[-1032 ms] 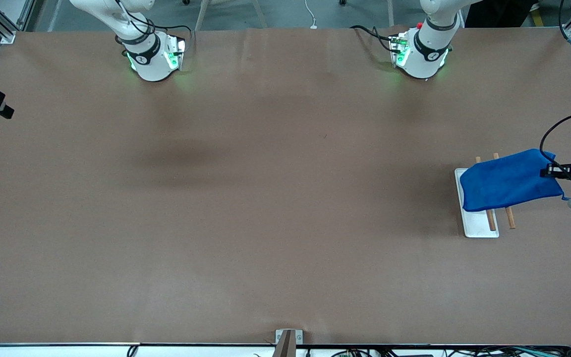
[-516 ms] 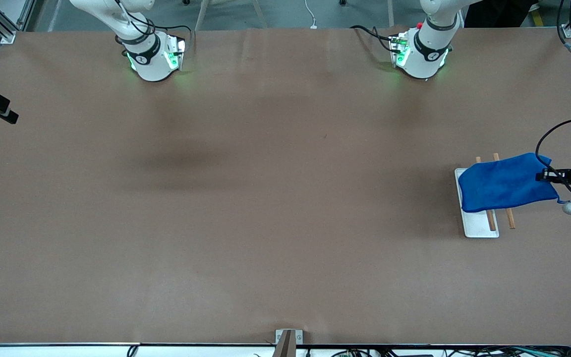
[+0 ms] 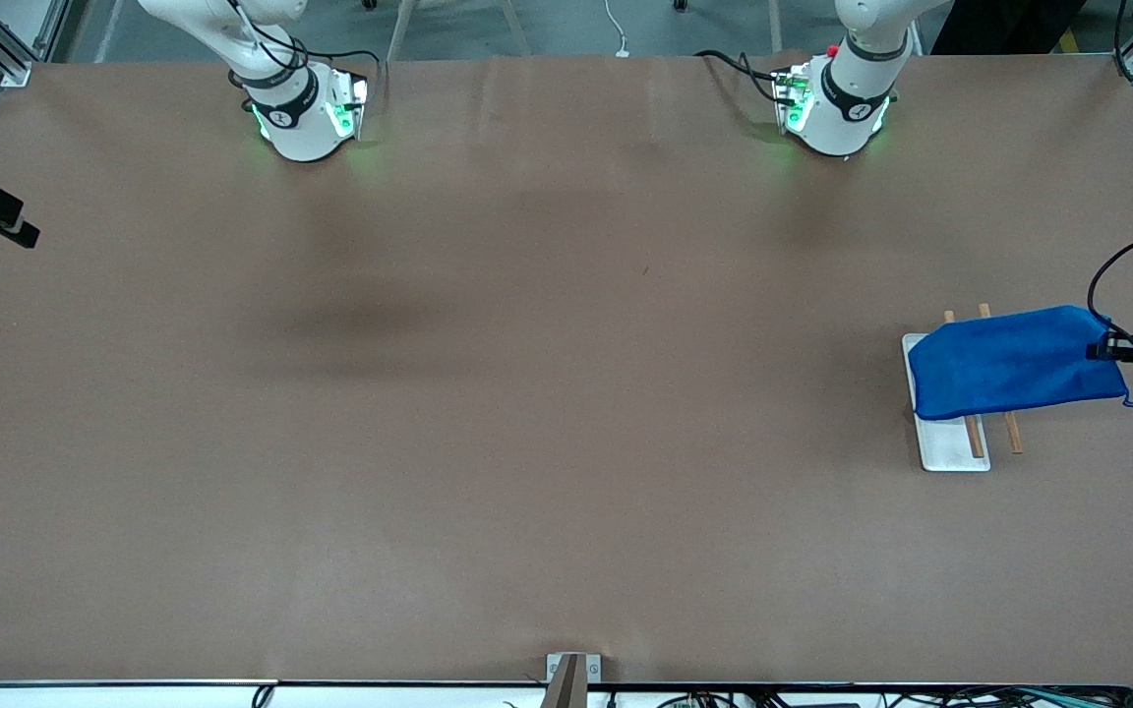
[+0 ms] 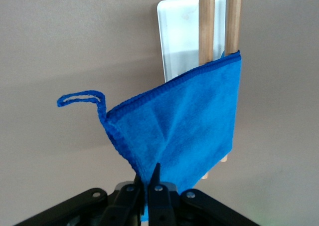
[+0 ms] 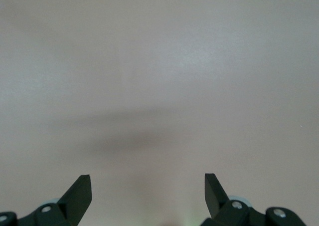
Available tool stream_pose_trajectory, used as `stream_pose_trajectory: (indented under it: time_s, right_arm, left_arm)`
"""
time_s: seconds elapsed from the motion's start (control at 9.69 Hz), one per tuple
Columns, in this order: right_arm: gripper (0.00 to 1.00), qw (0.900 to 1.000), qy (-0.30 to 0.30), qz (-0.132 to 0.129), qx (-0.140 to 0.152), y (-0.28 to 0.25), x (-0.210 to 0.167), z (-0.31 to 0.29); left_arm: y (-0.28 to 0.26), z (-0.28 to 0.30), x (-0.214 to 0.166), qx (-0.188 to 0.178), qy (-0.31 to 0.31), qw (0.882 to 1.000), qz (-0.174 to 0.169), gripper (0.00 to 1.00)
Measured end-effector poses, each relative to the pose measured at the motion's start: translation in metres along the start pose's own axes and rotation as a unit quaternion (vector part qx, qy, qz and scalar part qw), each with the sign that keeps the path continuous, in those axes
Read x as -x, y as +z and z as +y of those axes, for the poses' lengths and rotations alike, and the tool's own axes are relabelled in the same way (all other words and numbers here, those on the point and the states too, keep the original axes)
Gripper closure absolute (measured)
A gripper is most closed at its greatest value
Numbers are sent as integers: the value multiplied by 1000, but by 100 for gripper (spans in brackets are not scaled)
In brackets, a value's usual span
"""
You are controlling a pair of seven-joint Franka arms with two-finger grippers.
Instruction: Right arm passes towel to left arm to hang
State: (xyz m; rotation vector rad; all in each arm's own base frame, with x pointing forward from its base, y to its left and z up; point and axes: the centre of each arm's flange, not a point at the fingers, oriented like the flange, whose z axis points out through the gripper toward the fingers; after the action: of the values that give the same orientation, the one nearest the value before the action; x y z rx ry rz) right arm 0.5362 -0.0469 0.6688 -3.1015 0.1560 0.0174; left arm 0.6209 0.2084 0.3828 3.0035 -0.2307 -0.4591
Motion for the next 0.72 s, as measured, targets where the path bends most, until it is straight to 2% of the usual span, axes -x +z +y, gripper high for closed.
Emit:
stream_pose_trajectory:
  time_s: [0.1, 0.52, 0.72]
  right_arm:
    - [0, 1000, -1, 0, 0, 0, 0, -1]
    - [0, 1000, -3, -1, 0, 1, 0, -3]
    - [0, 1000, -4, -1, 0, 1, -1, -4]
  left_arm:
    - [5, -2, -2, 2, 0, 1000, -1, 94]
    - [7, -8, -6, 1, -3, 1000, 6, 37]
    - [-13, -9, -6, -8, -1, 1000, 25, 9]
